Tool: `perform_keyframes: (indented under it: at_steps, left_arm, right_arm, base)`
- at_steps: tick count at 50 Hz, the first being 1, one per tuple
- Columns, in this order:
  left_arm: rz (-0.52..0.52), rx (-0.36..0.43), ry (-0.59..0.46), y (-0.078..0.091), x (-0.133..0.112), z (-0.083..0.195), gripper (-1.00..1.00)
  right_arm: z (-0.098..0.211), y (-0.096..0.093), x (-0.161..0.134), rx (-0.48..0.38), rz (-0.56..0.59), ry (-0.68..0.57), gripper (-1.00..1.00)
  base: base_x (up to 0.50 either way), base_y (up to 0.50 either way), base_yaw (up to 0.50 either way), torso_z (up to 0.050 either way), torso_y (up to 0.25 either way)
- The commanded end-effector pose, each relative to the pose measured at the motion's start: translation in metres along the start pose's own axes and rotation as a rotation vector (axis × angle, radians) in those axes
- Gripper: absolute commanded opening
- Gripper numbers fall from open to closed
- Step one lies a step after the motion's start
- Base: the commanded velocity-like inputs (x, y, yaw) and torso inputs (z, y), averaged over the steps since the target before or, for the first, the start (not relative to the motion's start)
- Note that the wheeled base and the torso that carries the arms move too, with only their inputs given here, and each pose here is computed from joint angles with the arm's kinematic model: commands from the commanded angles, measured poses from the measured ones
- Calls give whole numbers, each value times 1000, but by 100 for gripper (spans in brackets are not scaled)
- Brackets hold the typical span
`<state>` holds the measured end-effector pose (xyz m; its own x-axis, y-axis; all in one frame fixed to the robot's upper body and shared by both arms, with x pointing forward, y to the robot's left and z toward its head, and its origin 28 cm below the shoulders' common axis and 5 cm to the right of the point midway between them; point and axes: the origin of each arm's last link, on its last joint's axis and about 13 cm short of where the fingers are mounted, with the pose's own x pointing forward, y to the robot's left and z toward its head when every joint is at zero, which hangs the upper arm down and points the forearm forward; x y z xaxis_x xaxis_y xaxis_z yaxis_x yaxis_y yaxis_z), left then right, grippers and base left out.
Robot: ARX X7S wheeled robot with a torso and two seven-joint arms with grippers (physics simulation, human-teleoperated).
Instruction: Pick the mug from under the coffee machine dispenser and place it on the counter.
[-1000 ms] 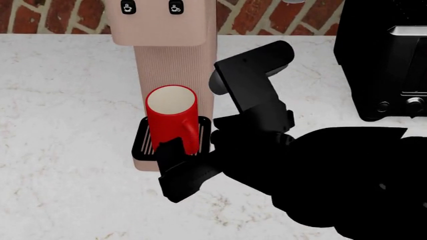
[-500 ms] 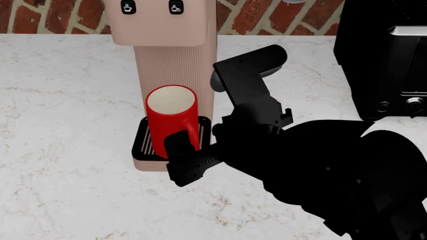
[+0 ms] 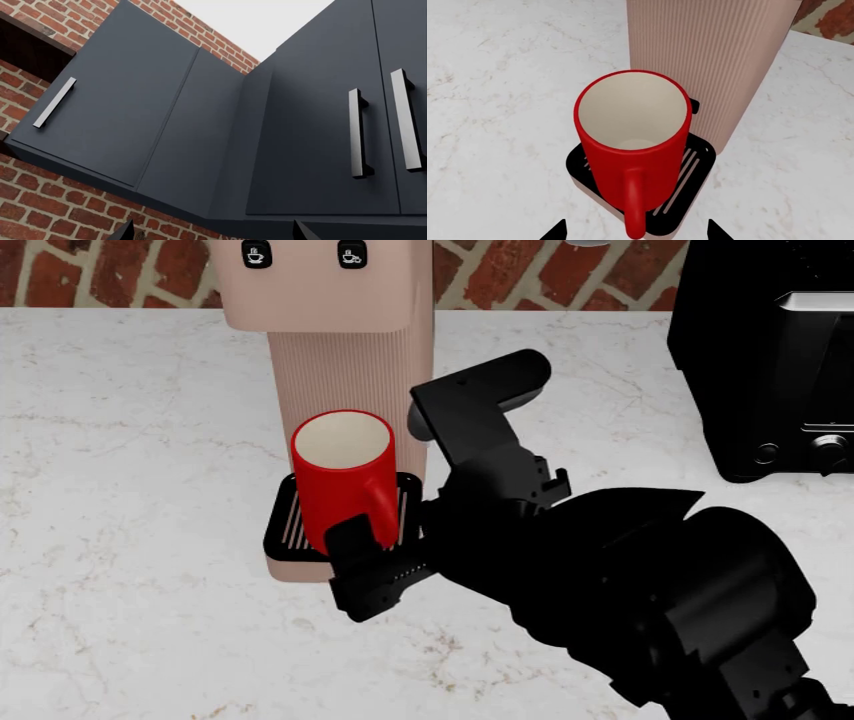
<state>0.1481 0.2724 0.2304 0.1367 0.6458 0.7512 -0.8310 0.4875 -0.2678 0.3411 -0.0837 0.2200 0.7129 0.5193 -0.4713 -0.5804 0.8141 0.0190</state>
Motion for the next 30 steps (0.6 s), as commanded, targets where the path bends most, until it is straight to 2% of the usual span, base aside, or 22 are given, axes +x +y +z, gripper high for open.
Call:
perform_keyframes:
  at_steps: [1, 30]
  left_arm:
    - [-2, -1, -3, 0, 0, 0, 100]
    - [-2, -6, -12, 0, 0, 1, 100]
  right_arm:
    - [0, 1, 8, -11, 5, 12, 100]
    - [-4, -6, 30, -2, -11, 55, 100]
  base:
    - [0, 0, 0, 0, 0]
    - [0, 0, 0, 0, 0]
